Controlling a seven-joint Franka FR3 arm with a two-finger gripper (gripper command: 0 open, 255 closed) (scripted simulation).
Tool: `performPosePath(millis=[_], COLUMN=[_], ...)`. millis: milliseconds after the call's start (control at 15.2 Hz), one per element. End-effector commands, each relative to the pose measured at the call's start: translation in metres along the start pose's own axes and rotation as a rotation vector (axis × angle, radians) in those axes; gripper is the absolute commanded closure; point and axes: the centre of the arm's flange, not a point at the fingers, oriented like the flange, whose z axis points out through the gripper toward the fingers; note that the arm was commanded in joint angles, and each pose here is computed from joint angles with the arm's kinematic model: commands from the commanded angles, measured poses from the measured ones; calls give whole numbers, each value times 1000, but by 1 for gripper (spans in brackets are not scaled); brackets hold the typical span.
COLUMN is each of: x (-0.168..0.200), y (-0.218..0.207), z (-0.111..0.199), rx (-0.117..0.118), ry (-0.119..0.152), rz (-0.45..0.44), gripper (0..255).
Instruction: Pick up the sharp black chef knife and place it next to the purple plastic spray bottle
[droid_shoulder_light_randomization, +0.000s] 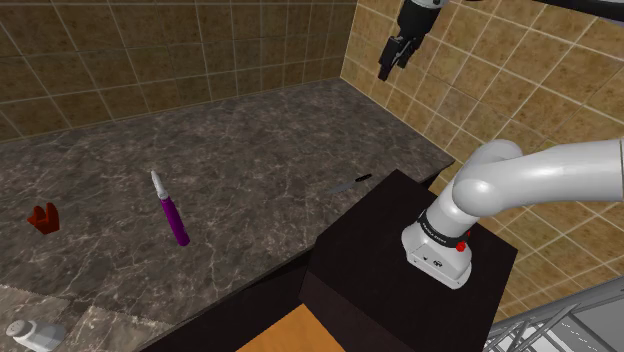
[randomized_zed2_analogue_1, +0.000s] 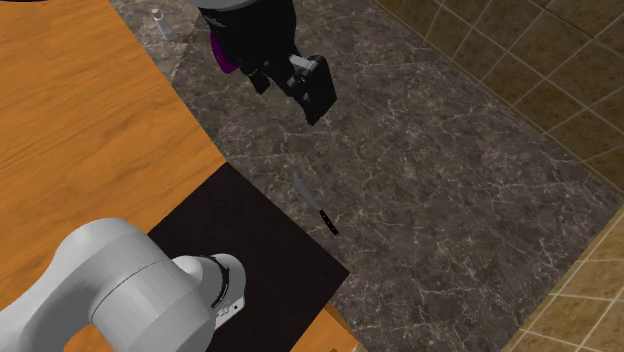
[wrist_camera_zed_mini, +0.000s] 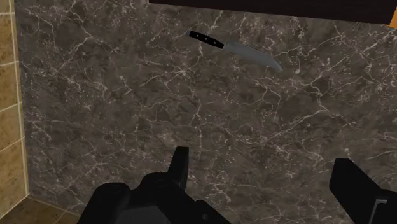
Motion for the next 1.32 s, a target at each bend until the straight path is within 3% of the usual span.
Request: performPosePath(millis=[0, 1254], x=[0, -24], y=[0, -10], z=[0, 249], rx=[0, 39], ry=[0, 8], rz=[0, -737], gripper=[0, 0])
